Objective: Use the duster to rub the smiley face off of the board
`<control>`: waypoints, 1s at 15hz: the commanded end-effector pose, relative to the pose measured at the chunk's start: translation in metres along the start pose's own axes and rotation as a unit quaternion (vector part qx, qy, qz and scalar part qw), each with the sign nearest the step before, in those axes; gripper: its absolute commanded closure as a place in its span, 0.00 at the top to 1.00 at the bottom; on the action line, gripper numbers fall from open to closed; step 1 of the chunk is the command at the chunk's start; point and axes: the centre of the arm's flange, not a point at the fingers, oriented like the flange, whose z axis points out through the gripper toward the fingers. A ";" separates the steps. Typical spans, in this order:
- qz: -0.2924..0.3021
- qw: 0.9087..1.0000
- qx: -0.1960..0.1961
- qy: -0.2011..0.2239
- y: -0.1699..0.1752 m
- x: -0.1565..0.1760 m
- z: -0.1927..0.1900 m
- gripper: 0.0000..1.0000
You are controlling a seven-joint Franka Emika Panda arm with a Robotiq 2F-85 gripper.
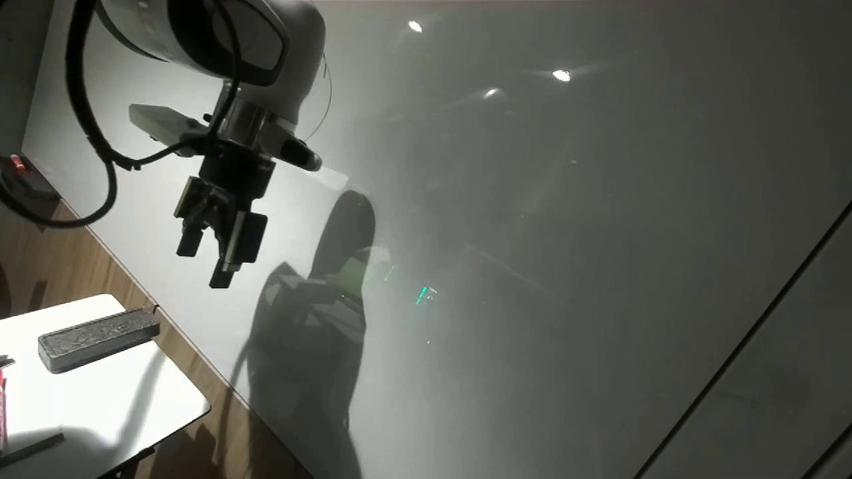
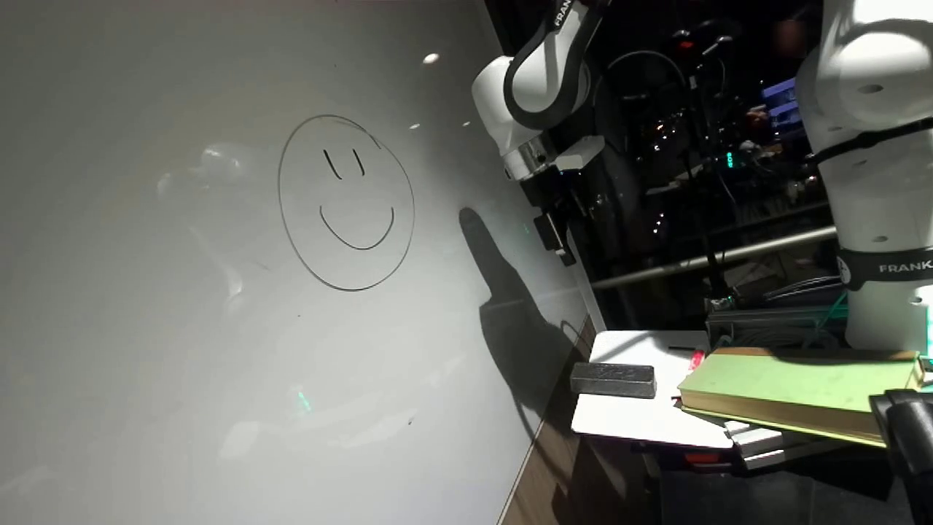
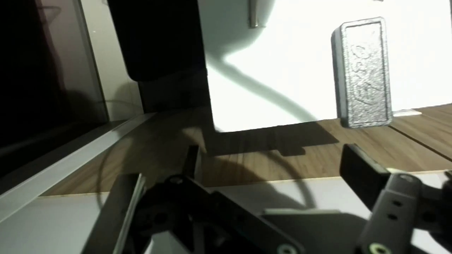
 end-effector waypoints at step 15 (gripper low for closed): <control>-0.063 0.992 -0.033 0.108 -0.162 -0.060 0.111 1.00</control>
